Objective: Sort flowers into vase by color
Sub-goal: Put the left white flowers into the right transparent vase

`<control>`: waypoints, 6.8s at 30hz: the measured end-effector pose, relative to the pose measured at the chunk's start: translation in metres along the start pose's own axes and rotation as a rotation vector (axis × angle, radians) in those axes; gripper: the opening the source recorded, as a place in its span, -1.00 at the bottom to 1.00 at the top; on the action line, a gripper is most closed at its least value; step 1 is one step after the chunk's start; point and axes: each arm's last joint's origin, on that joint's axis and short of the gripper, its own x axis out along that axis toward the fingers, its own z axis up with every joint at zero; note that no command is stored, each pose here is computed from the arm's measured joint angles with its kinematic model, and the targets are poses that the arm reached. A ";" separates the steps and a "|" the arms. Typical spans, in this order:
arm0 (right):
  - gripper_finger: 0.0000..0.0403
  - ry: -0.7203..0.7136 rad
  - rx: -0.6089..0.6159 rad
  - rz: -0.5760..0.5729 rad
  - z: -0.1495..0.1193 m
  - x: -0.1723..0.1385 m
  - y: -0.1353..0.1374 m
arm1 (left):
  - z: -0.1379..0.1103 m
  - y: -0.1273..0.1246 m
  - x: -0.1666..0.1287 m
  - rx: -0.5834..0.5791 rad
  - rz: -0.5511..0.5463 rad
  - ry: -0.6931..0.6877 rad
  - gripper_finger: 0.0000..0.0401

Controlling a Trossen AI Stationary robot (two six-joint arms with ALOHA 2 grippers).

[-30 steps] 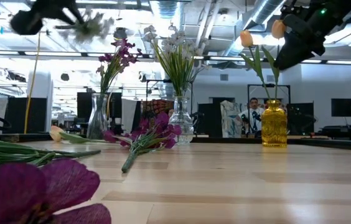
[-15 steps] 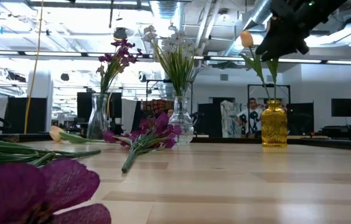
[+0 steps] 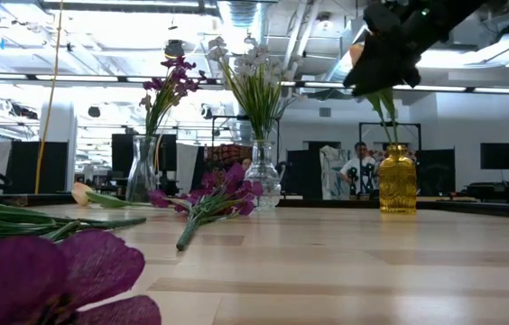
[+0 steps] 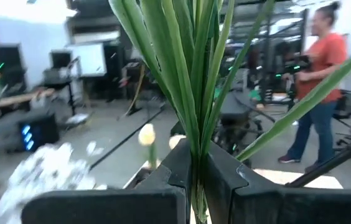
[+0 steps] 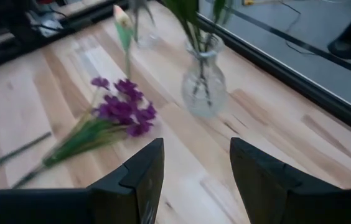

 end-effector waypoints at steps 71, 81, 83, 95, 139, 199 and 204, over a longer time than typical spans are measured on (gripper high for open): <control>0.04 -0.006 -0.011 0.023 -0.007 0.028 0.020 | -0.139 0.048 0.135 0.543 0.107 0.159 -0.95; 0.04 -0.012 -0.010 0.021 -0.006 0.027 0.021 | -0.141 0.050 0.136 0.493 0.139 0.166 -0.95; 0.04 -0.012 -0.010 0.021 -0.006 0.027 0.021 | -0.141 0.052 0.136 0.468 0.148 0.166 -0.95; 0.04 -0.011 -0.012 0.025 -0.007 0.027 0.022 | -0.150 0.060 0.135 0.443 0.177 0.259 -0.95; 0.04 -0.011 -0.012 0.026 -0.007 0.027 0.022 | -0.168 0.065 0.123 0.149 0.631 0.419 -0.95; 0.04 -0.011 -0.012 0.027 -0.007 0.027 0.022 | -0.136 0.062 0.101 0.154 0.444 0.557 -0.13; 0.04 -0.011 -0.012 0.026 -0.007 0.027 0.022 | -0.132 0.062 0.100 0.210 0.419 0.643 -0.09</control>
